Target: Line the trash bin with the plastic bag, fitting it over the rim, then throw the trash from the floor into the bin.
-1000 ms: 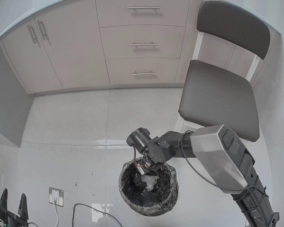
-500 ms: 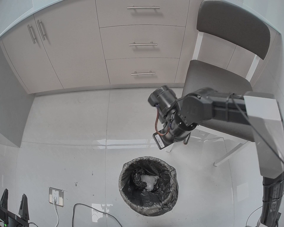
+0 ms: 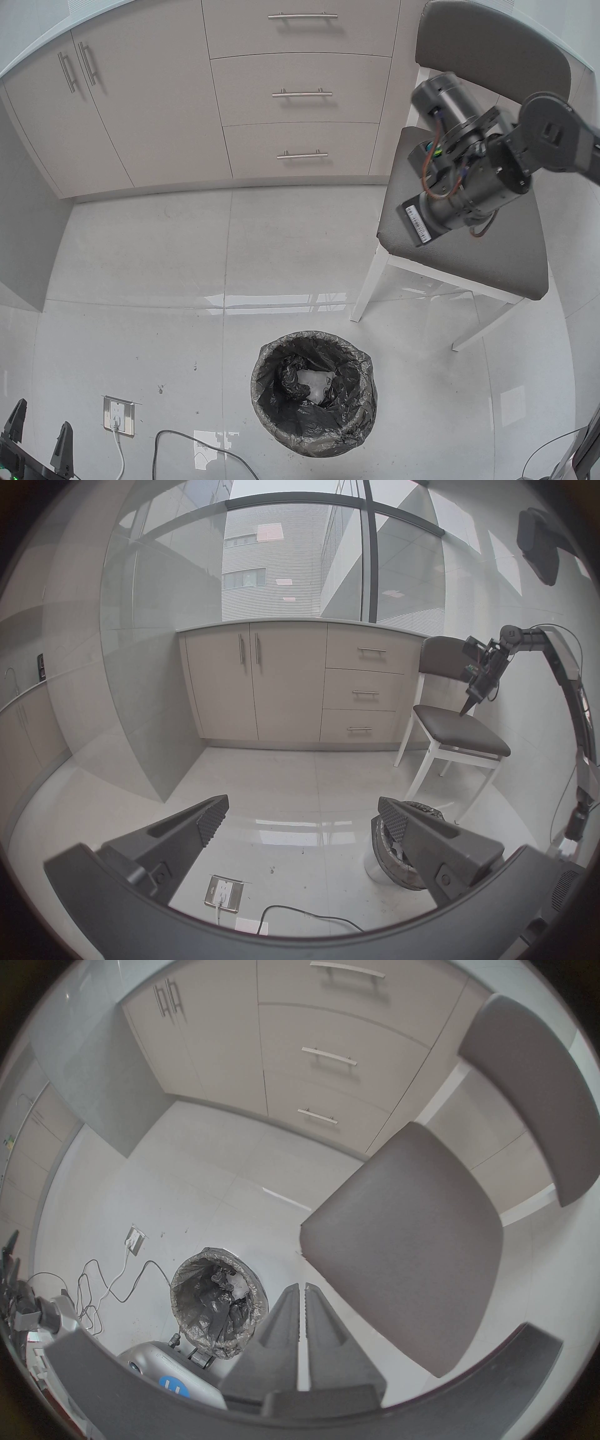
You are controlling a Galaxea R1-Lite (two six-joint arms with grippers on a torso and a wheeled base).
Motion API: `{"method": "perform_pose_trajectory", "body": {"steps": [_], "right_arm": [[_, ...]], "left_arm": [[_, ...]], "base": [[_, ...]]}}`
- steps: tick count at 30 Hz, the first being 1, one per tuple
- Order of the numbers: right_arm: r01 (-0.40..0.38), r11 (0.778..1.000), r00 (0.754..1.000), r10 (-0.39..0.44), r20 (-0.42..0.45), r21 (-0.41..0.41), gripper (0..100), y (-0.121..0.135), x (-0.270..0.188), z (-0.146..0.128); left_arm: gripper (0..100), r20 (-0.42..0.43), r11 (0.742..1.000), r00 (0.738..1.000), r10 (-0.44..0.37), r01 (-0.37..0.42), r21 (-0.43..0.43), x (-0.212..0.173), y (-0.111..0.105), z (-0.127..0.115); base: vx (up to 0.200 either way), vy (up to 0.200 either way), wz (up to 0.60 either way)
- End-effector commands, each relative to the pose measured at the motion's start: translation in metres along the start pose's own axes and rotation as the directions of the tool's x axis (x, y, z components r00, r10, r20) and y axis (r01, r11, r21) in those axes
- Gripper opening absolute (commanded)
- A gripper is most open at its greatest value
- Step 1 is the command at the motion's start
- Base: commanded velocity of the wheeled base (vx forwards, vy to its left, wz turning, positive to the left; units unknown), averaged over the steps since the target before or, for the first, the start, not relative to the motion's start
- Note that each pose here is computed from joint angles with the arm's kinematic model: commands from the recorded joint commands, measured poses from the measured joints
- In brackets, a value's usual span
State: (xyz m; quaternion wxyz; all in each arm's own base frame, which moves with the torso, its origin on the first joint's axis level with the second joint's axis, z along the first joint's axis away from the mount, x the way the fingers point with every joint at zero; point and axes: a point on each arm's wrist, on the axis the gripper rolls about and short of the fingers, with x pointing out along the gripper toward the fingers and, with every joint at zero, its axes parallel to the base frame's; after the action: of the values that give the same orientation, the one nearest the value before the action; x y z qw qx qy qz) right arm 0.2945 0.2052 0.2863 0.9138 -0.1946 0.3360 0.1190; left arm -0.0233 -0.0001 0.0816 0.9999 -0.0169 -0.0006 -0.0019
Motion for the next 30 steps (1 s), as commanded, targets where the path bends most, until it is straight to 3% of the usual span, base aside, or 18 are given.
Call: {"method": "perform_pose_trajectory", "body": {"steps": [1,3,8,13,17,22,30], "right_arm": [[0.036,0.998,0.994,-0.041,0.102,0.049,0,-0.041,-0.067,-0.004],[0.049,0.997,0.992,-0.055,0.110,0.058,0,-0.052,-0.083,-0.009],[0.079,0.996,0.986,-0.083,0.148,0.033,0,-0.071,-0.116,-0.019],[0.098,0.995,0.975,-0.098,0.201,0.007,0,-0.083,-0.150,-0.030],[0.127,0.992,0.970,-0.120,0.209,-0.020,0,-0.096,-0.197,-0.059],[0.159,0.987,0.954,-0.160,0.254,0.024,0,-0.108,-0.228,-0.077],[0.207,0.971,0.900,-0.238,0.365,0.123,0,-0.124,-0.283,-0.113]], "left_arm": [[100,0.022,0.999,1.000,0.009,-0.008,-0.054,-0.002,0.000,0.001],[100,0.021,0.996,0.999,0.025,-0.023,-0.081,-0.002,0.000,0.001],[100,0.016,0.999,1.000,0.008,-0.008,0.031,-0.001,0.000,0.000],[100,0.016,1.000,1.000,0.008,-0.008,-0.018,-0.001,0.000,0.000],[100,0.015,0.999,0.999,0.032,-0.032,-0.028,-0.001,0.001,0.000],[100,0.016,0.998,0.999,0.049,-0.049,-0.043,-0.001,0.001,-0.001],[100,0.017,0.998,0.998,0.055,-0.055,-0.013,-0.001,0.001,-0.001]], "base": [[0.000,0.000,0.00],[0.000,0.000,0.00],[0.000,0.000,0.00],[0.000,0.000,0.00],[0.000,0.000,0.00],[0.000,0.000,0.00],[0.000,0.000,0.00]]}}
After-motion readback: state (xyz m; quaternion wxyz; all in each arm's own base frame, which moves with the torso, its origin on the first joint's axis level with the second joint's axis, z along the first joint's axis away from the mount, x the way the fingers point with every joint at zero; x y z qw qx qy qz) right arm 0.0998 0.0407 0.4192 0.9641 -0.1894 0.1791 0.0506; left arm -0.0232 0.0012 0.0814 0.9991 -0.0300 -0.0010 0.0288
